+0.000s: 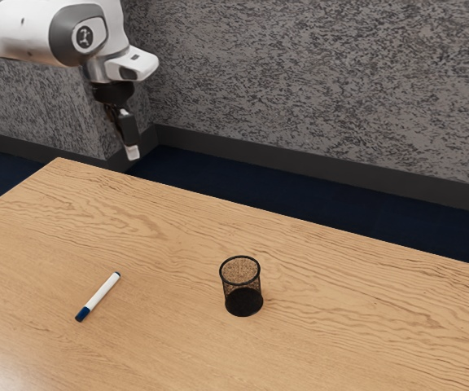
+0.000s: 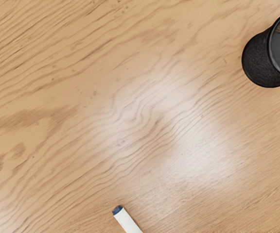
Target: Put the marker into the pen holder.
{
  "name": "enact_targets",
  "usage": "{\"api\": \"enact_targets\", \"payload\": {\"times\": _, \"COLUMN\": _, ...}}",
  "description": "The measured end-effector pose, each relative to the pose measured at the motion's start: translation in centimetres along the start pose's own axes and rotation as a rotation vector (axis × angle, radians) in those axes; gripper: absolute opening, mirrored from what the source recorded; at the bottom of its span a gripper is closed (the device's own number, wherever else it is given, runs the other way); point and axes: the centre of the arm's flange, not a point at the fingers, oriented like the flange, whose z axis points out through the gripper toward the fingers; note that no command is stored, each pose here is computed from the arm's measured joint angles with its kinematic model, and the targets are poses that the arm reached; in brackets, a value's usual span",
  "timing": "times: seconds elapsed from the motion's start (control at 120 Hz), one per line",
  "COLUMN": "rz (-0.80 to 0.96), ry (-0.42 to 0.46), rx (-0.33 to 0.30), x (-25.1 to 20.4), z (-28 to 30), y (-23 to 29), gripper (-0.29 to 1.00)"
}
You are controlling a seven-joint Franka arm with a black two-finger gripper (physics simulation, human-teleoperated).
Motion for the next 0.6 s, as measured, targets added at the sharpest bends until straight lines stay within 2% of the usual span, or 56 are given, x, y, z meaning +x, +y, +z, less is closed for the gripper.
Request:
{"api": "enact_targets", "payload": {"times": 0.233, "rz": 0.02, "ry": -0.018, "rx": -0.021, "x": -0.7, "z": 1.0, "y": 0.5, "gripper": 0.7}}
{"api": "enact_targets", "payload": {"times": 0.325, "rz": -0.016, "ry": -0.092, "rx": -0.083, "x": -2.9, "z": 8.3, "y": 1.2, "gripper": 0.7}}
{"api": "enact_targets", "payload": {"times": 0.4, "rz": -0.054, "ry": -0.131, "rx": -0.104, "x": -3.9, "z": 13.2, "y": 0.5, "gripper": 0.7}}
{"api": "enact_targets", "payload": {"times": 0.6, "rz": -0.152, "ry": -0.142, "rx": -0.095, "x": -6.5, "z": 19.1, "y": -0.2, "gripper": 0.7}}
